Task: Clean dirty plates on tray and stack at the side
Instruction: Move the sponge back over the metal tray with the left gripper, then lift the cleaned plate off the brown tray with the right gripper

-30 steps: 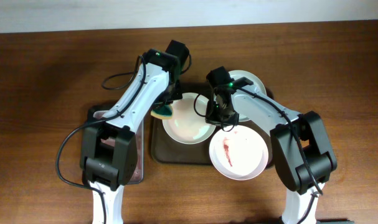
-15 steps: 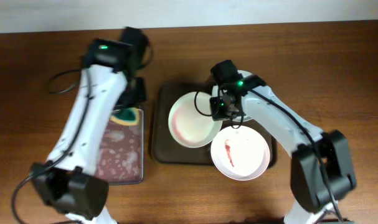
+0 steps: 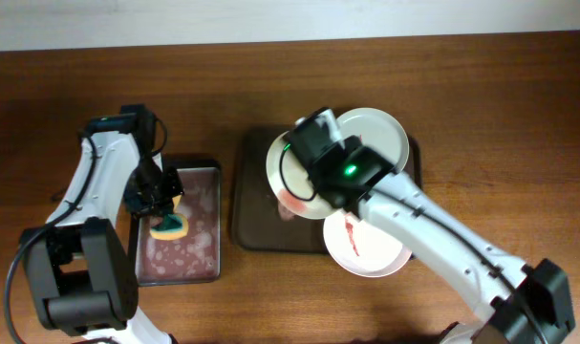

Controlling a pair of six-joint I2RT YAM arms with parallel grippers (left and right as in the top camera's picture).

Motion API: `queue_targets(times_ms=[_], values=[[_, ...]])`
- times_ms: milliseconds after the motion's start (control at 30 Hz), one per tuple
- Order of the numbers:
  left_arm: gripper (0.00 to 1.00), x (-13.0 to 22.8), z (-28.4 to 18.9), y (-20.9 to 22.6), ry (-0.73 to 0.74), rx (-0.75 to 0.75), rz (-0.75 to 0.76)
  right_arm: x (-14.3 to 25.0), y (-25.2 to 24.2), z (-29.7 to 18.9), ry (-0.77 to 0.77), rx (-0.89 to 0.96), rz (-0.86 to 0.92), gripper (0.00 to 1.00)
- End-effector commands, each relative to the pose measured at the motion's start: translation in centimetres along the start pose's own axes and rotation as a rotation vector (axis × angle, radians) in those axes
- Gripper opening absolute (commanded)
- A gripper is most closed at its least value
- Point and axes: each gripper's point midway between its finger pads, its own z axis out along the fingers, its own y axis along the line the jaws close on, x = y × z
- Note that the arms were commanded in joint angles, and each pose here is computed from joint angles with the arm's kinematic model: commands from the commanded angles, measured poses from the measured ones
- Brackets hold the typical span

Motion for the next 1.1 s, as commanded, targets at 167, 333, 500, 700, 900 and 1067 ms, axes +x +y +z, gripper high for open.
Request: queue_targets(times_ms=[167, 333, 500, 700, 900, 1067], values=[[0.00, -0.4, -0.4, -0.9, -0.026, 0.084, 0.055, -2.2, -0.8, -5.6, -0.172, 0.316, -0.193, 0.04], [0.00, -0.4, -0.4, -0.9, -0.027, 0.084, 0.058, -2.5, -0.6, -6.3, -0.191, 0.333, -0.201, 0.04], [0.00, -0.5, -0.4, -0.9, -0.027, 0.084, 0.058, -3.0, -0.8, -6.7, -0.199, 0.333, -0.215, 0.04], [0.00, -0.4, -0.4, -0.9, -0.027, 0.085, 0.058, -3.7, -0.7, -7.5, -0.221, 0.325, -0.206, 0.04], [0.00, -0.3, -0.4, -0.9, -0.023, 0.084, 0.058, -3.8, -0.1, -7.8, -0.231, 0.317, -0.220, 0.04], [0.00, -0.3, -0.4, -0.9, -0.019, 0.083, 0.058, -3.7, -0.1, -7.8, -0.231, 0.316, -0.219, 0.04]])
